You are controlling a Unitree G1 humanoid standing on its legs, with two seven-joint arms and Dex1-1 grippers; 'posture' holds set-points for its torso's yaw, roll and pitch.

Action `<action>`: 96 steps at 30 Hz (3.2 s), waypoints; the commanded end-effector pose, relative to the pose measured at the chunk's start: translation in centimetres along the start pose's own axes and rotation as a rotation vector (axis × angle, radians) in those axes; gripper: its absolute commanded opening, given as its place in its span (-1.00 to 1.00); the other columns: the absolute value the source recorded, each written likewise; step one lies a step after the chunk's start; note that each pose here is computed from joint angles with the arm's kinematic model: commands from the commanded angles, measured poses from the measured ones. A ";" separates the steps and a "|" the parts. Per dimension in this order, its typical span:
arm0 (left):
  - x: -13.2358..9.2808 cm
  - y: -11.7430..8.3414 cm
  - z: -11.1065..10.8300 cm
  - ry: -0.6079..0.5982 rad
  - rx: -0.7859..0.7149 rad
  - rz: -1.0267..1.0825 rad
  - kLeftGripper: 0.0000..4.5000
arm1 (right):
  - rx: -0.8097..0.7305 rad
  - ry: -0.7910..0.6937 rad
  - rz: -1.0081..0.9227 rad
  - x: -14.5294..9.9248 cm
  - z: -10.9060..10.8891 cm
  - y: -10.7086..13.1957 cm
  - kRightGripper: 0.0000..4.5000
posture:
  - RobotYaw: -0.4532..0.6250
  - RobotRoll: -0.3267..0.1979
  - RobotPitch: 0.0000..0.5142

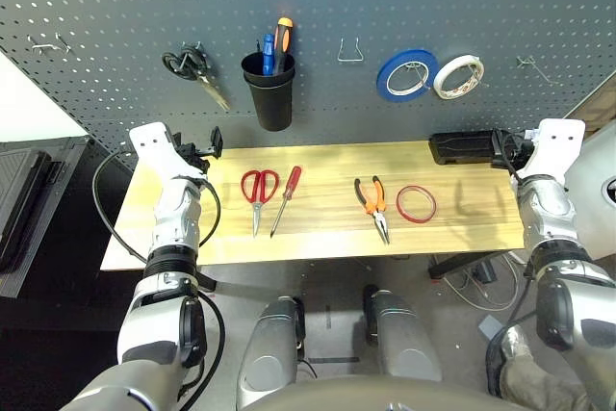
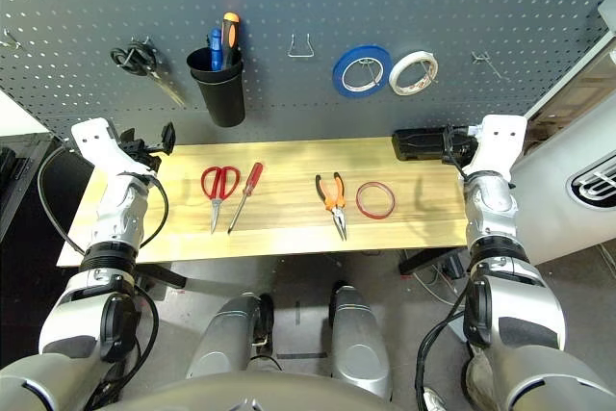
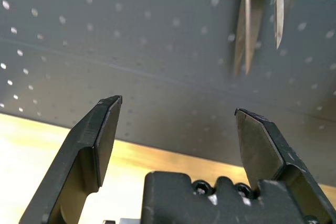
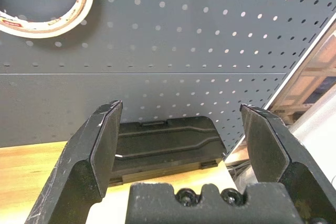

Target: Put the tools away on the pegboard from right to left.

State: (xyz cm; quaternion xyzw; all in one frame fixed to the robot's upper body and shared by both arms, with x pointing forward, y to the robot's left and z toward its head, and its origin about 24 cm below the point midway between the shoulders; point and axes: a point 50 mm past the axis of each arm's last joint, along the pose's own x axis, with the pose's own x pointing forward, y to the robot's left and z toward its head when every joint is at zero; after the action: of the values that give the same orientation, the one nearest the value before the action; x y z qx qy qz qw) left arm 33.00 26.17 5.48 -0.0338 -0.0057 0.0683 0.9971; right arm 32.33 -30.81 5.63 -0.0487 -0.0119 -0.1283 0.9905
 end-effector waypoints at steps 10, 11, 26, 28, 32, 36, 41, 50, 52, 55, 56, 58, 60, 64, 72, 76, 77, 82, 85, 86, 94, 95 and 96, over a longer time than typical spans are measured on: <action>-1.4 -0.9 -0.9 0.067 0.057 -0.138 0.99 | -0.106 0.097 0.190 0.8 0.1 1.4 1.00 | -0.06 0.25 -0.36; -1.9 -1.5 -1.2 0.103 0.073 -0.209 0.99 | -0.146 0.131 0.261 0.7 -0.1 1.8 1.00 | -0.05 0.25 -0.35; -6.5 -6.9 0.7 0.309 0.201 -0.802 0.99 | -0.364 0.548 0.917 -2.2 -4.0 5.4 1.00 | 0.04 0.25 -0.17; -6.9 -7.1 0.9 0.327 0.203 -0.820 0.99 | -0.369 0.590 0.947 -2.4 -4.4 5.9 1.00 | 0.06 0.25 -0.14; -7.7 -7.3 1.1 0.356 0.215 -0.841 0.99 | -0.402 0.666 0.986 -2.9 -5.2 6.9 1.00 | 0.09 0.25 -0.04; -8.2 -7.1 1.5 0.360 0.226 -0.830 0.99 | -0.473 0.724 1.001 -3.3 -6.1 7.7 1.00 | 0.14 0.25 0.05; -8.6 -6.9 1.7 0.364 0.231 -0.811 0.99 | -0.553 0.758 1.007 -3.4 -6.7 8.4 1.00 | 0.17 0.25 0.10; -8.8 -6.9 1.6 0.363 0.234 -0.798 1.00 | -0.599 0.661 0.879 -2.1 -5.6 8.0 -0.19 | 0.20 0.25 0.08; -8.9 -7.2 1.7 0.361 0.208 -0.813 1.00 | -0.595 0.591 0.843 -1.7 -5.1 7.6 -0.50 | 0.19 0.25 0.06; -9.2 -8.1 2.2 0.338 0.152 -0.870 1.00 | -0.606 0.470 0.734 -1.4 -4.5 6.1 -0.99 | 0.17 0.25 0.04; -9.2 -8.3 2.3 0.330 0.140 -0.883 1.00 | -0.608 0.440 0.705 -1.3 -4.4 5.8 -0.99 | 0.16 0.25 0.04; -9.4 -8.8 2.9 0.300 0.123 -0.926 1.00 | -0.617 0.369 0.631 -1.5 -4.2 4.7 -0.99 | 0.16 0.25 0.02; -9.6 -9.4 3.7 0.258 0.102 -0.979 1.00 | -0.646 0.296 0.558 -1.8 -4.1 3.5 -0.99 | 0.14 0.25 -0.01; -10.0 -10.3 5.0 0.200 0.086 -1.054 1.00 | -0.666 0.229 0.463 -2.3 -4.0 2.1 -0.99 | 0.13 0.25 -0.05; -10.3 -12.4 8.9 -0.067 0.162 -1.118 1.00 | -0.639 0.084 0.207 -3.0 -2.6 -2.0 -0.99 | 0.09 0.25 -0.09; -9.8 -13.3 10.7 -0.173 0.222 -1.108 1.00 | -0.646 0.006 0.170 -3.3 -1.5 -3.5 -0.99 | 0.07 0.25 -0.11; -9.8 -13.5 11.0 -0.189 0.231 -1.114 1.00 | -0.652 -0.002 0.164 -3.3 -1.4 -3.9 -0.99 | 0.07 0.25 -0.11; -10.3 -14.5 12.7 -0.277 0.253 -1.156 1.00 | -0.675 -0.067 0.122 -3.6 0.0 -5.8 -0.99 | 0.08 0.25 -0.10; -10.8 -14.9 13.3 -0.308 0.258 -1.189 1.00 | -0.692 -0.109 0.107 -3.7 0.7 -6.5 -0.99 | 0.08 0.25 -0.10; -10.9 -15.0 13.4 -0.310 0.256 -1.194 1.00 | -0.696 -0.117 0.106 -3.7 0.8 -6.5 -0.99 | 0.08 0.25 -0.10; -11.7 -16.2 13.8 -0.323 0.239 -1.272 1.00 | -0.747 -0.176 0.102 -4.2 1.6 -7.5 -0.99 | 0.08 0.25 -0.10; -11.7 -16.3 13.8 -0.323 0.240 -1.278 1.00 | -0.753 -0.188 0.100 -4.3 1.7 -7.5 -0.99 | 0.08 0.25 -0.10; -11.7 -16.3 13.8 -0.321 0.239 -1.284 1.00 | -0.760 -0.201 0.096 -4.2 1.9 -7.5 -0.99 | 0.08 0.25 -0.10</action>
State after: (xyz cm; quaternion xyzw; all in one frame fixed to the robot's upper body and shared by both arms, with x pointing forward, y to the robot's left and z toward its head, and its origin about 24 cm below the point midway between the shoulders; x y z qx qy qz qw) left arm 23.95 9.86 20.19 0.0966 -0.1638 -0.5156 0.8355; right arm 27.06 -36.16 8.40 -0.4153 -0.0672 -0.0672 0.9047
